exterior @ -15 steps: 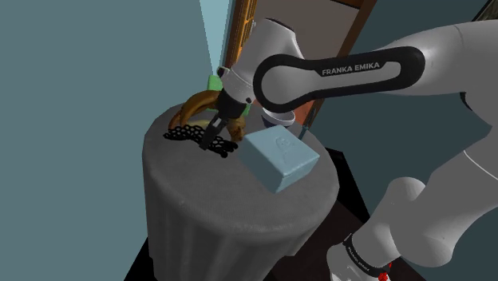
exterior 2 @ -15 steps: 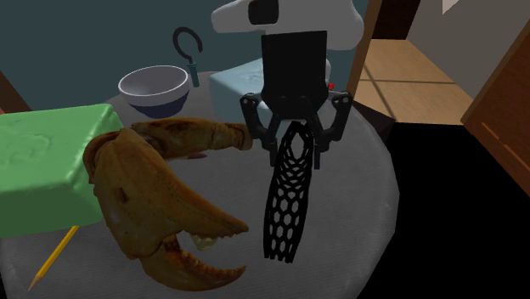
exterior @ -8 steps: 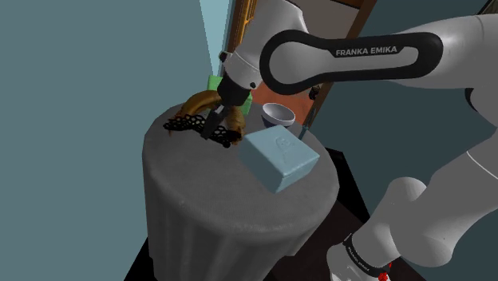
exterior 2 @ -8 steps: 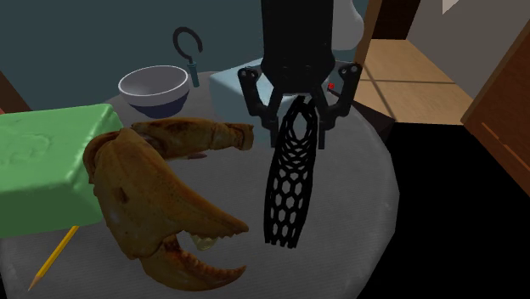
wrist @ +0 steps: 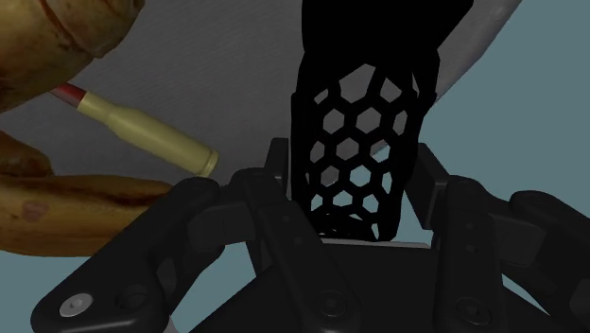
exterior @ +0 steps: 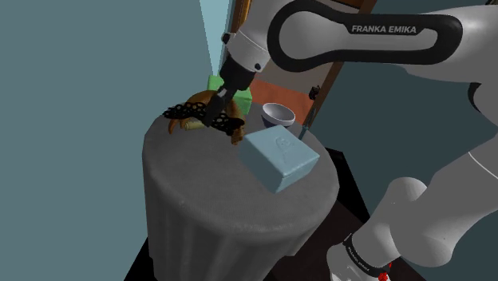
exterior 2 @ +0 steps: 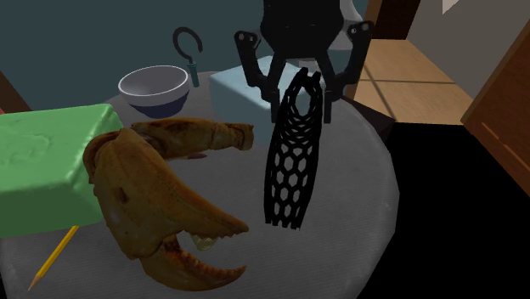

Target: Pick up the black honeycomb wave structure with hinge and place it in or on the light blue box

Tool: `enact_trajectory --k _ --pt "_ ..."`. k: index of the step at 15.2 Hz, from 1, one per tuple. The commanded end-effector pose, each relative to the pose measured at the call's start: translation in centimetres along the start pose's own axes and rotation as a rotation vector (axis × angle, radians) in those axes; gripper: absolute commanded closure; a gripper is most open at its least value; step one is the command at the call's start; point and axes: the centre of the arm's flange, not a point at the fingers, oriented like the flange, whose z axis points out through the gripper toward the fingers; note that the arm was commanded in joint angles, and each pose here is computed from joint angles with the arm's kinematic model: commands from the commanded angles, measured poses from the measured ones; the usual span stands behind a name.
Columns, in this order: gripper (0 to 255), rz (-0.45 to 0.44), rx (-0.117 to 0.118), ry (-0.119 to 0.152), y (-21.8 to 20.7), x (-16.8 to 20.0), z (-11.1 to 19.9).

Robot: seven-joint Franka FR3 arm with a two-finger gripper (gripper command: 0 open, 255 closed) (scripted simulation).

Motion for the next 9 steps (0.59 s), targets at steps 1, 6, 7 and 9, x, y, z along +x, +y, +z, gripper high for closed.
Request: enact_trajectory --k 1,6,7,9 --pt "255 0.000 0.000 0.000 -0.1 0.3 -1.1" --pt "255 0.000 0.000 0.000 -0.5 1.0 -3.6" --pt "255 0.000 0.000 0.000 -0.5 1.2 -4.1" --pt "255 0.000 0.000 0.000 -0.7 1.5 -5.1"
